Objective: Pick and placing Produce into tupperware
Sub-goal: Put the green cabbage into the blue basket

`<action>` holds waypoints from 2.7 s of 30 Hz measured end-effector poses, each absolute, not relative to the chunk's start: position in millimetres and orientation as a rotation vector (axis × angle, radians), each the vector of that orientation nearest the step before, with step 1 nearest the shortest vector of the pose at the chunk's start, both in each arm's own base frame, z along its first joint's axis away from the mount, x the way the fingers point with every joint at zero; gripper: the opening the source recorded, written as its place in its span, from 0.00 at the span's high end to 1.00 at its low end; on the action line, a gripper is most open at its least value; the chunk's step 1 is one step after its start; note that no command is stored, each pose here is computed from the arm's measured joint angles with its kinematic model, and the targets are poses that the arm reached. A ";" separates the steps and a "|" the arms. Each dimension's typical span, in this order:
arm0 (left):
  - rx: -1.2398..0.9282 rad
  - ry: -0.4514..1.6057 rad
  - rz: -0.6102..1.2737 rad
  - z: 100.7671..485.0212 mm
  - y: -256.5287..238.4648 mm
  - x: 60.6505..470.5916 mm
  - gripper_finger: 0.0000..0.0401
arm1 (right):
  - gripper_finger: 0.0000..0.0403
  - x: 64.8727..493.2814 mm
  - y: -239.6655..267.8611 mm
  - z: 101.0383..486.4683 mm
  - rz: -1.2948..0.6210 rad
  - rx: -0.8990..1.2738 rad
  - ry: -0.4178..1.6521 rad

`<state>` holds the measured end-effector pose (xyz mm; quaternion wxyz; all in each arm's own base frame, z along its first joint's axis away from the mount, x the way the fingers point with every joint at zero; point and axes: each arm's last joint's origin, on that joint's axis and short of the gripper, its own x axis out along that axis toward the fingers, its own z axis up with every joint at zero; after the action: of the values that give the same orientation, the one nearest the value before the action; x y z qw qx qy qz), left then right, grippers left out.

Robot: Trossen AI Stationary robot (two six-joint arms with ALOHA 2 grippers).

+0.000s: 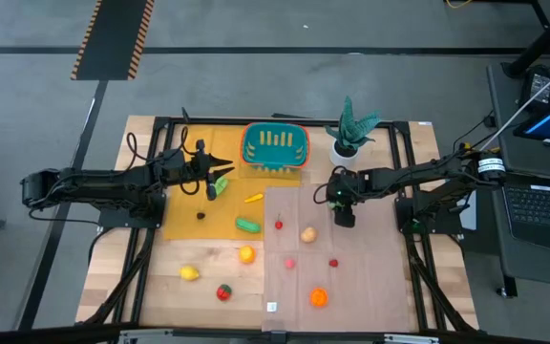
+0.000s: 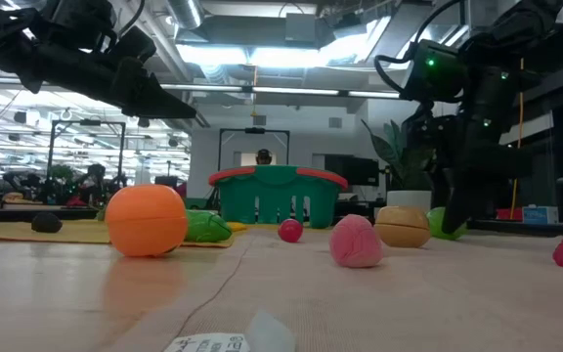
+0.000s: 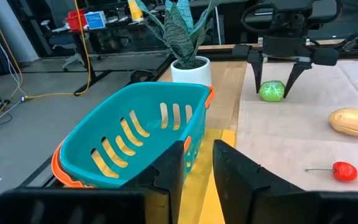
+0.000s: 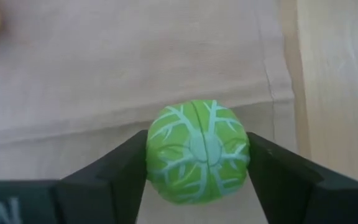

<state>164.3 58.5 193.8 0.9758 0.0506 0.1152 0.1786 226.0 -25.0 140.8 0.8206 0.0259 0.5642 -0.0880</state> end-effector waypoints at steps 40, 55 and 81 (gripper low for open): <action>0.145 0.240 0.355 193.9 58.5 164.2 0.97 | 0.43 257.7 -64.0 237.2 -0.378 0.074 0.963; 0.153 0.241 0.354 193.9 58.5 164.2 0.90 | 0.43 216.4 -71.5 244.5 -0.453 0.062 0.683; 0.154 0.241 0.354 193.9 58.5 164.3 0.96 | 0.43 223.5 -64.1 233.7 -0.148 0.010 0.256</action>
<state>164.3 58.5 193.9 0.9742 0.0763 0.1197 0.1753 223.5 -64.1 233.7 0.9891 0.0049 0.1275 -0.0739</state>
